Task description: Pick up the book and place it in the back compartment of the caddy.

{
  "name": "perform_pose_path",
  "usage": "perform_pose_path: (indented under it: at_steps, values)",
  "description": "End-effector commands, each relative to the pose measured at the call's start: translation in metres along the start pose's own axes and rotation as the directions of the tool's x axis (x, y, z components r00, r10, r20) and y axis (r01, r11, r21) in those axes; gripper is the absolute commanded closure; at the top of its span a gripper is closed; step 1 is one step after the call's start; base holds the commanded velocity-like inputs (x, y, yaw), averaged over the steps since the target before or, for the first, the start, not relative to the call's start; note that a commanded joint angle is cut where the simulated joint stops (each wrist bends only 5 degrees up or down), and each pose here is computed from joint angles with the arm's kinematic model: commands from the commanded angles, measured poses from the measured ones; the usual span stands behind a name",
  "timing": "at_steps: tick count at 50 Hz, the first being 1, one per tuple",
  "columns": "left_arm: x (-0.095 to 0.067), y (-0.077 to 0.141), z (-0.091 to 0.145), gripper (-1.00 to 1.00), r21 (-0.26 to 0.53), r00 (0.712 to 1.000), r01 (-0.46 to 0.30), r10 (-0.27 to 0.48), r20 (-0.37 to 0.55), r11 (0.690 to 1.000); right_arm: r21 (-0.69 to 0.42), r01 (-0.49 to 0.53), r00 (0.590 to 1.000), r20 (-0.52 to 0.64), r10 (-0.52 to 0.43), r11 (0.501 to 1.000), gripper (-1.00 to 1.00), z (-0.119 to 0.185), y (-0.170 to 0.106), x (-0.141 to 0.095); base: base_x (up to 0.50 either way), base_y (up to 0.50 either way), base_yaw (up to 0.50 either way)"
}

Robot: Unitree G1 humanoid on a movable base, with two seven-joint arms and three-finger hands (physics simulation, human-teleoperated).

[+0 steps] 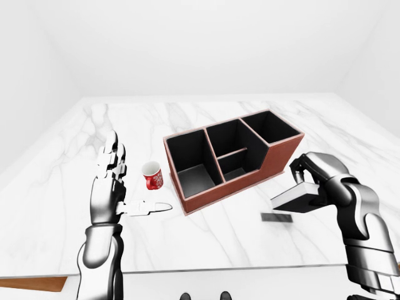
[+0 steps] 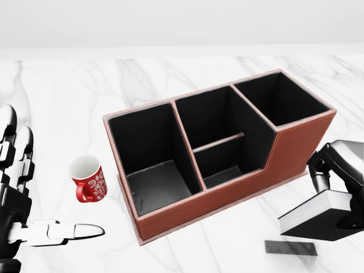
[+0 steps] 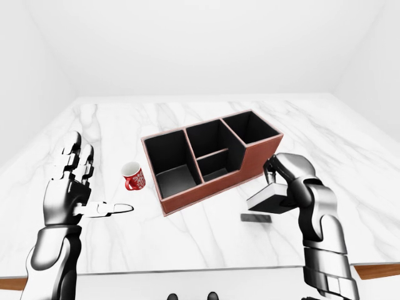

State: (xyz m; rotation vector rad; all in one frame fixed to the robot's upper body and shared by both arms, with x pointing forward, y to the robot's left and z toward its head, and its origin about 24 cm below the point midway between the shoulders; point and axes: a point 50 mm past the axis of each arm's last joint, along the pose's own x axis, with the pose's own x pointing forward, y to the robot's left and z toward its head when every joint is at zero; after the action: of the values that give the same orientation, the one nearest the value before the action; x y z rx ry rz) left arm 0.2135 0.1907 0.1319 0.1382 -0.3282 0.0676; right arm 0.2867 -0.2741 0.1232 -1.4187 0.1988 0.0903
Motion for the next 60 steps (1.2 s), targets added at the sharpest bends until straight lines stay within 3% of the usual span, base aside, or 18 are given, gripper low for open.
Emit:
perform_pose_path:
  at_steps: [1,32,44,60]
  values:
    - [0.0,0.0,-0.001,-1.0,0.0,1.0,0.001,-0.001,-0.004,1.0,-0.032,0.045,0.999,0.019,-0.045,0.998,1.0,0.007,-0.018,-0.01,0.0,0.0,0.0]
    - [0.001,-0.002,-0.003,-1.0,0.0,1.0,0.005,-0.005,-0.013,1.0,-0.075,0.122,0.988,0.103,-0.114,0.99,1.0,0.028,-0.057,-0.024,0.0,0.0,0.0]
    - [0.0,0.0,-0.002,-1.0,-0.002,1.0,0.001,-0.001,-0.01,1.0,-0.082,0.241,0.956,0.191,-0.222,0.967,1.0,0.05,-0.079,-0.035,0.0,0.0,0.0]
    - [0.0,0.002,-0.001,-1.0,-0.004,1.0,-0.004,0.004,-0.003,1.0,-0.111,0.316,0.92,0.276,-0.276,0.942,1.0,0.083,-0.085,-0.041,0.0,0.0,0.0]
